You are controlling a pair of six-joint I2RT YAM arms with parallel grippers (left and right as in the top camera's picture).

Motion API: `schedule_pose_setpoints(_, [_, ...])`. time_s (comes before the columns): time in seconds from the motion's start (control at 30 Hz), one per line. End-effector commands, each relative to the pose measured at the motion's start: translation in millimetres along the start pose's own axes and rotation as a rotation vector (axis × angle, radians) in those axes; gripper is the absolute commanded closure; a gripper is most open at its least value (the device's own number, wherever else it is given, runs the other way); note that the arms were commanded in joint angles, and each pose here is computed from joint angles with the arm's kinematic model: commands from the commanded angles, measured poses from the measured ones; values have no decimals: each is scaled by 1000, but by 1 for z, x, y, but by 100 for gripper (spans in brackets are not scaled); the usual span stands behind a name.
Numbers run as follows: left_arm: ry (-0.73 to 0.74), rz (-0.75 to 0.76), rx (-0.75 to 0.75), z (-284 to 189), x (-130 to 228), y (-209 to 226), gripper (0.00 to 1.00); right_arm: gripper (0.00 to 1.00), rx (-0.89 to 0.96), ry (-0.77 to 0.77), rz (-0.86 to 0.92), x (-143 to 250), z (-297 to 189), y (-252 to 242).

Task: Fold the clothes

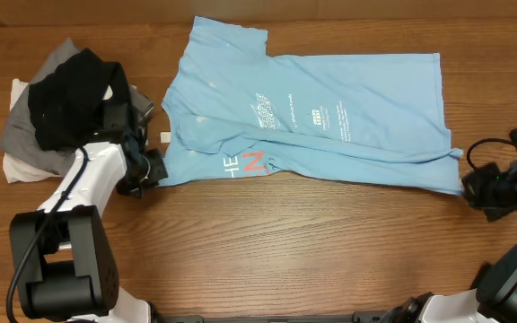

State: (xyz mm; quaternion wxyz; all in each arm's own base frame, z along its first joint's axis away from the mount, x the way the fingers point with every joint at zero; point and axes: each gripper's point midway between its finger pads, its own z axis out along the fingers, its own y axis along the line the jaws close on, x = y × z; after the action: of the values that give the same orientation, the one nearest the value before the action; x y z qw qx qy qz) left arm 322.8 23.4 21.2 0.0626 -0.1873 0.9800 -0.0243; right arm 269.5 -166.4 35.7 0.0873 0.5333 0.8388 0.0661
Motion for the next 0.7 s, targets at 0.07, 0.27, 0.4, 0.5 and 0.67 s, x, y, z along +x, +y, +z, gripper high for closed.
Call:
schedule_pose_setpoints(0.07, [43, 6, 61, 2, 7, -1, 78, 96, 52, -64, 61, -16, -4, -9])
schedule_pose_setpoints(0.27, [88, 77, 189, 0, 20, -29, 27, 96, 9, -46, 60, -14, -3, -1])
schedule_pose_setpoints(0.4, [71, 110, 180, 7, 23, -37, 23, 96, -15, -34, 59, -12, -3, 3])
schedule_pose_setpoints(0.5, [35, 41, 144, 14, 18, -32, 23, 96, -33, -24, 58, -10, -3, 6])
schedule_pose_setpoints(0.67, [-8, 4, 156, 21, 12, -34, 44, 96, -53, -11, 58, -8, -3, 9])
